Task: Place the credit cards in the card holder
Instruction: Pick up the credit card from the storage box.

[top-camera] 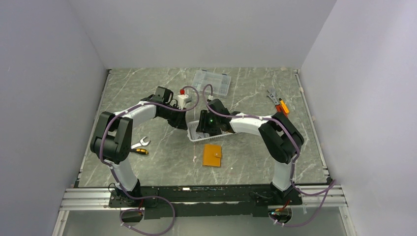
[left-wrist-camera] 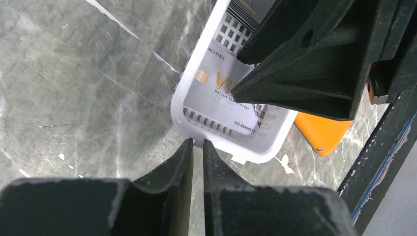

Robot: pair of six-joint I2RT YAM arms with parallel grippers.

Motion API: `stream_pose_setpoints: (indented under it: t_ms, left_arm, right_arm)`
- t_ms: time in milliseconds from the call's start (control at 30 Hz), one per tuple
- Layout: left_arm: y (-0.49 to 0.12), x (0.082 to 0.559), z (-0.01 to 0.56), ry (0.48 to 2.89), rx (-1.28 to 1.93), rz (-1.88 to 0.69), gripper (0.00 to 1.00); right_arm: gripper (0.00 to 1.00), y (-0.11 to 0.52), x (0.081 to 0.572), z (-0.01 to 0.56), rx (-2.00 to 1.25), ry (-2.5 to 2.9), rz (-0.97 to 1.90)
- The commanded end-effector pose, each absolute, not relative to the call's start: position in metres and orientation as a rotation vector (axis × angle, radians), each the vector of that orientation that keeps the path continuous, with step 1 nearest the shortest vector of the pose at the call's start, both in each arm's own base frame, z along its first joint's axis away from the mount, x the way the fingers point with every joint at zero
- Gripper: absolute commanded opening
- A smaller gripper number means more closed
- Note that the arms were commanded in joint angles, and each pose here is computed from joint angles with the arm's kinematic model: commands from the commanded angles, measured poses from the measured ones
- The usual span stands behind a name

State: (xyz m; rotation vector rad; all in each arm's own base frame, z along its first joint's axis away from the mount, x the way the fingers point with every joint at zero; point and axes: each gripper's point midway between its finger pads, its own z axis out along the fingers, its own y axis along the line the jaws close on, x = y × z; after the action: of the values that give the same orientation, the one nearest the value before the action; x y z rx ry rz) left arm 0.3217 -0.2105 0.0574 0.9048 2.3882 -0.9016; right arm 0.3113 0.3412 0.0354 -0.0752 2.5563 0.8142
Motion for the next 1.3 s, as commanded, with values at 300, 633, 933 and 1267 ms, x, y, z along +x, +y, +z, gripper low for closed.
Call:
stream_pose_setpoints:
  t_ms: [300, 633, 933, 1267]
  left_arm:
    - [-0.213, 0.315, 0.062, 2.373, 0.926, -0.906, 0.14]
    - [-0.212, 0.315, 0.063, 2.373, 0.927, -0.898, 0.14]
    - [-0.212, 0.316, 0.065, 2.364, 0.929, -0.891, 0.13]
    - [-0.211, 0.316, 0.067, 2.361, 0.93, -0.888, 0.13]
  right_arm:
    - [0.43, 0.365, 0.32, 0.094, -0.101, 2.417, 0.929]
    - [0.35, 0.369, 0.314, 0.092, -0.107, 2.43, 0.973]
    - [0.32, 0.384, 0.305, 0.097, -0.101, 2.391, 1.222]
    - [0.35, 0.385, 0.3, 0.073, -0.074, 2.443, 1.31]
